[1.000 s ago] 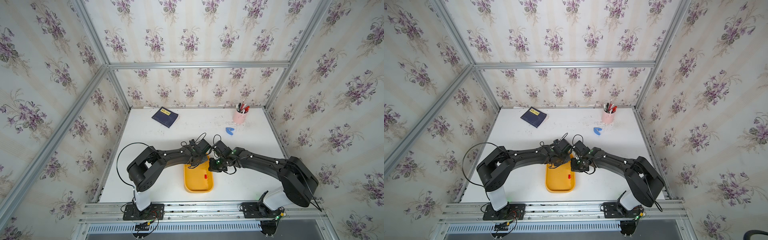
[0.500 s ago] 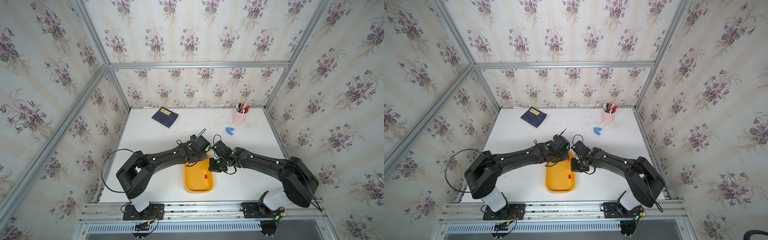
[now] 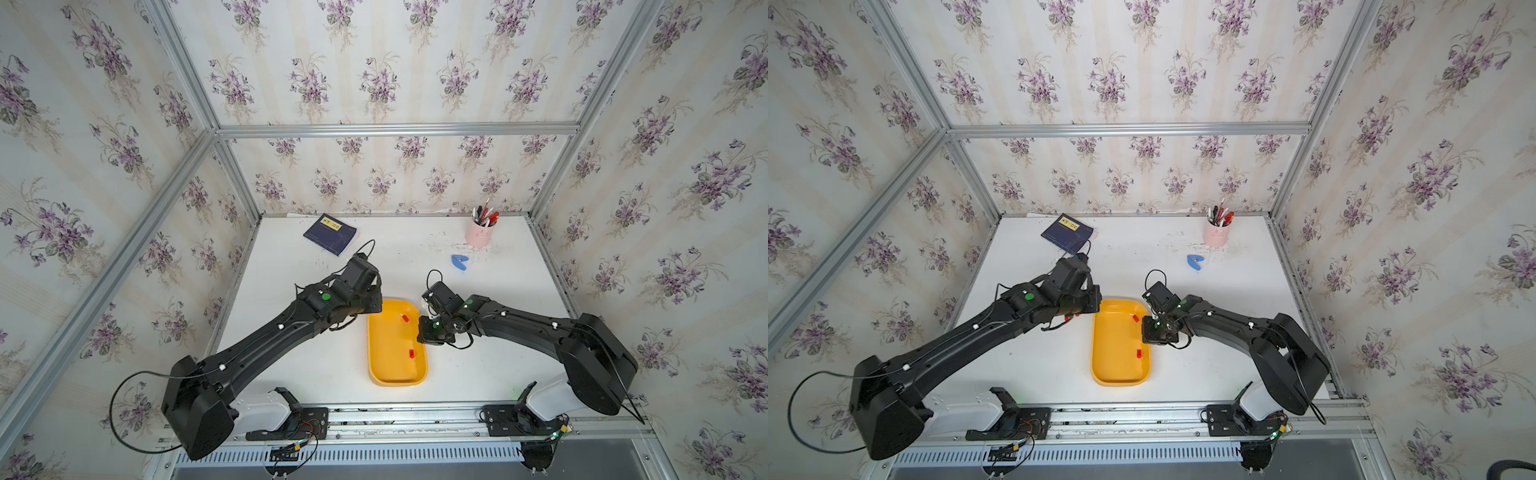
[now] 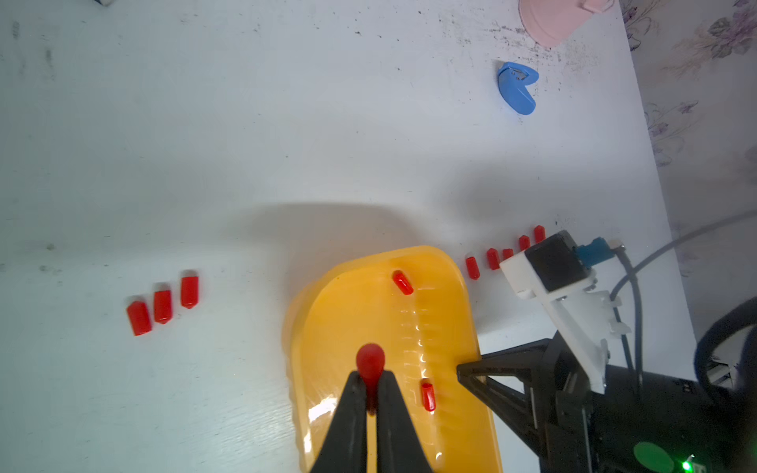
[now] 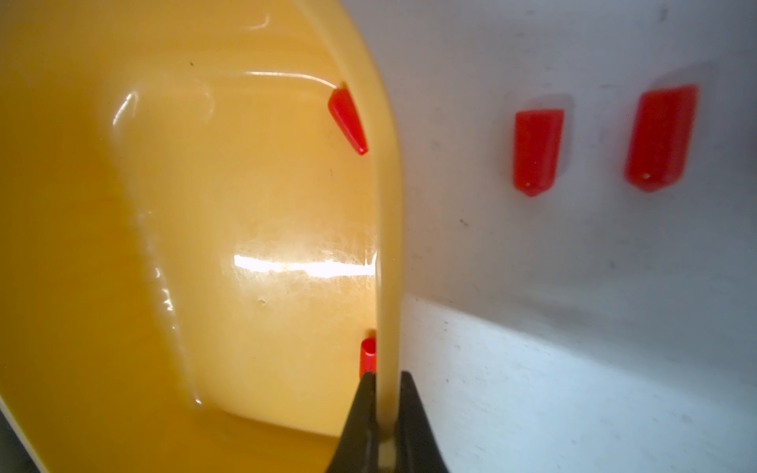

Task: Take the screw protection sleeves out of the storage box
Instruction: Pick up the screw protection sleeve from the storage box, then place the screw protection sleeve at the center of the board.

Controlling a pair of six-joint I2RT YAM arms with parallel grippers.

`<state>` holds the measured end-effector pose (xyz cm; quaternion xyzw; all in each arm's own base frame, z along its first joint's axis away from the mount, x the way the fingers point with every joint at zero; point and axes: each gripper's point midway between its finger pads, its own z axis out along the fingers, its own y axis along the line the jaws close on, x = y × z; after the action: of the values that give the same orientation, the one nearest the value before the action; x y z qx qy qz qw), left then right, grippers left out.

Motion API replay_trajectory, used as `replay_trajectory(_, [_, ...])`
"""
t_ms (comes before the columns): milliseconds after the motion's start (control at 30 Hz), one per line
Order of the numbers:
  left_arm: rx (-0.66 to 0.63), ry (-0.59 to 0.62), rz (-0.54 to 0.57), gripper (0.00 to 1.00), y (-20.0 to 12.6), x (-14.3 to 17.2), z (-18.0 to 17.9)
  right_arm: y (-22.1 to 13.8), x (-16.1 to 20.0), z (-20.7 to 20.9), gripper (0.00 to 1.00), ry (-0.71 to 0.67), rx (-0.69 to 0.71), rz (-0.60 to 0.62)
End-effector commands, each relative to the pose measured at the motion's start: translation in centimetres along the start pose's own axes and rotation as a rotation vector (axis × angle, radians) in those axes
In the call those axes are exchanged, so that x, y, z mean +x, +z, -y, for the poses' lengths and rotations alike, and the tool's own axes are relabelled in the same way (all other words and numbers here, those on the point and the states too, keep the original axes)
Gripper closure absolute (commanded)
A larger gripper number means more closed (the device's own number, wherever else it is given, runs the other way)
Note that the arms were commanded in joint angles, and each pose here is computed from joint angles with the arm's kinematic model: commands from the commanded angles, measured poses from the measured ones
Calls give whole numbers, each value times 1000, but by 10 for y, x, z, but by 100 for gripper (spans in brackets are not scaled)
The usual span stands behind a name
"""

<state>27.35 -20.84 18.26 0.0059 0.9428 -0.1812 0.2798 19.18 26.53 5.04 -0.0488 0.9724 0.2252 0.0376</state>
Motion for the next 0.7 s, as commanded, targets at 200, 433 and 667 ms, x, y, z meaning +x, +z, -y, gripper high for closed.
replay_trajectory(200, [-85,110,-143,87,8,23,-46,0,3,5,100,-1,28,-12])
replay_trajectory(433, [-167,122,-235,89,59,38,-67,-2,3,5,100,-6,31,-12])
replay_trajectory(667, [-236,168,-293,90,91,43,-81,-3,4,7,100,-8,38,-14])
